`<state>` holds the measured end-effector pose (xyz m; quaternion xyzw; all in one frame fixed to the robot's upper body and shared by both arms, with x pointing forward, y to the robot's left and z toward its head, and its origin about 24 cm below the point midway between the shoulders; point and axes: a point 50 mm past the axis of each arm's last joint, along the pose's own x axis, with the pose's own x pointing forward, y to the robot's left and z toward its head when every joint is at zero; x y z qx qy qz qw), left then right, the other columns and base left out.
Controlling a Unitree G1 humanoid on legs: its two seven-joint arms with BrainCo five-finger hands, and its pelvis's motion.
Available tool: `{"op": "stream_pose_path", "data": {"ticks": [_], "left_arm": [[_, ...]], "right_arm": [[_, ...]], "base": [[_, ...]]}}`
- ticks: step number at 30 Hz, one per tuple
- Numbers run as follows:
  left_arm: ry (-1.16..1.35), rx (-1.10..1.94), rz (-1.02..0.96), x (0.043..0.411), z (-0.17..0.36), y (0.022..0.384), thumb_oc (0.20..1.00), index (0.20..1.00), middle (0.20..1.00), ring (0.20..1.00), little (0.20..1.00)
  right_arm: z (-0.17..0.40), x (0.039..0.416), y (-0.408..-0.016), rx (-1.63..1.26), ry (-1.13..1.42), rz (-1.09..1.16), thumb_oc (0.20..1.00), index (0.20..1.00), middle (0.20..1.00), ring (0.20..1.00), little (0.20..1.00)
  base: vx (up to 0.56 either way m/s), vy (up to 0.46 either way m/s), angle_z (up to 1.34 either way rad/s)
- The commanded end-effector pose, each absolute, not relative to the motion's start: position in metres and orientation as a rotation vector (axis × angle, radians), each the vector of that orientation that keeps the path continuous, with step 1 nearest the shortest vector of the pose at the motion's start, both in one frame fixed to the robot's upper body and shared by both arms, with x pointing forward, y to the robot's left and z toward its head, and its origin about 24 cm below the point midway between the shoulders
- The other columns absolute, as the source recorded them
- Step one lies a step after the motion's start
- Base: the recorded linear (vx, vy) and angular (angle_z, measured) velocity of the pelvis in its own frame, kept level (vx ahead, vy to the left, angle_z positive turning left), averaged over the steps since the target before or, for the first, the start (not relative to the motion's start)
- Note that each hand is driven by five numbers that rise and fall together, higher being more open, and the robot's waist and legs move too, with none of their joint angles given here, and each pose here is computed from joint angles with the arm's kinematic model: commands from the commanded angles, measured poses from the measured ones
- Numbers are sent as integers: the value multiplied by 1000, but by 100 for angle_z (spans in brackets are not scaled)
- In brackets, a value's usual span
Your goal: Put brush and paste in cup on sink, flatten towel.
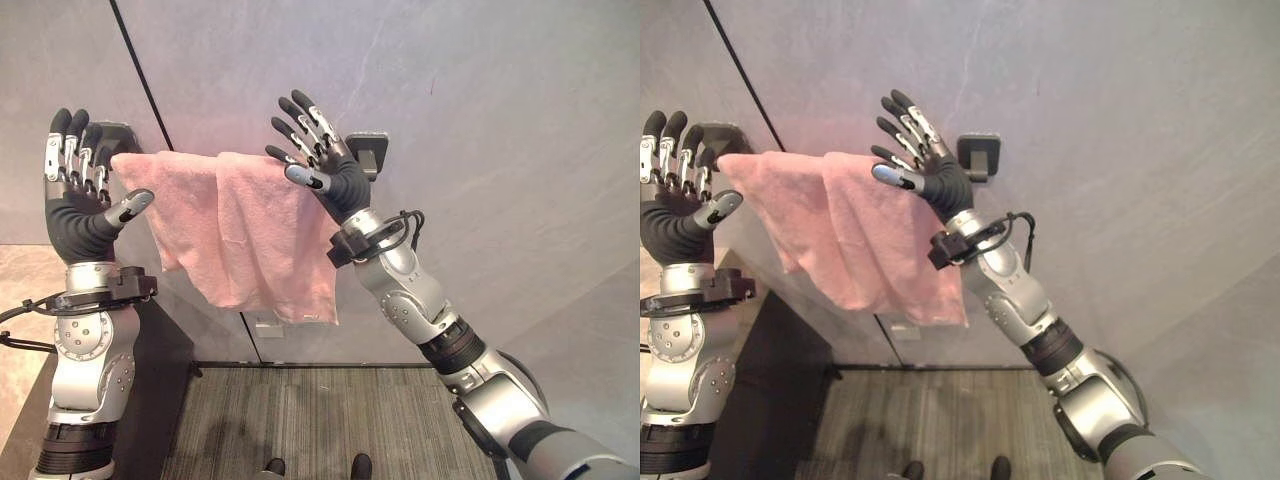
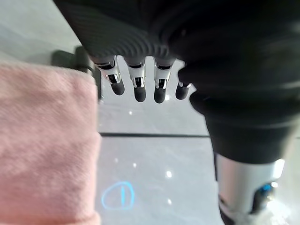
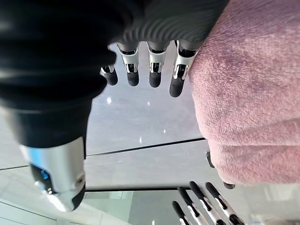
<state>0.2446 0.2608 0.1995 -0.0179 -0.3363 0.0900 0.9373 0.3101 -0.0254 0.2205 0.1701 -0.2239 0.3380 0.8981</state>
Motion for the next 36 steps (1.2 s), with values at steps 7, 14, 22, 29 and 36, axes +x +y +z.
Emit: {"op": "stream_pose_path", "data": {"ticks": [7, 14, 22, 29, 36], "left_arm": [[-632, 126, 138, 258, 229, 282, 1000, 1000, 1000, 1000, 1000], [-605, 448, 79, 269, 275, 294, 1000, 1000, 1000, 1000, 1000], [-630, 562, 35, 270, 296, 288, 1000, 1000, 1000, 1000, 1000], [-719, 858, 78, 262, 310, 278, 1000, 1000, 1000, 1000, 1000], [-782, 1217, 258, 244, 307, 284, 1000, 1000, 1000, 1000, 1000]], "right_arm": [[241, 329, -34, 257, -413, 716, 1000, 1000, 1000, 1000, 1000], [265, 343, -50, -194, -470, 725, 1000, 1000, 1000, 1000, 1000], [289, 339, -47, -441, -622, 707, 1000, 1000, 1000, 1000, 1000], [299, 335, -48, -633, -739, 651, 1000, 1000, 1000, 1000, 1000], [304, 332, -47, -777, -824, 597, 1000, 1000, 1000, 1000, 1000]], "base": [[14, 11, -2], [-14, -2, -1], [-17, -3, 0], [-20, -3, 0], [0, 0, 0]]}}
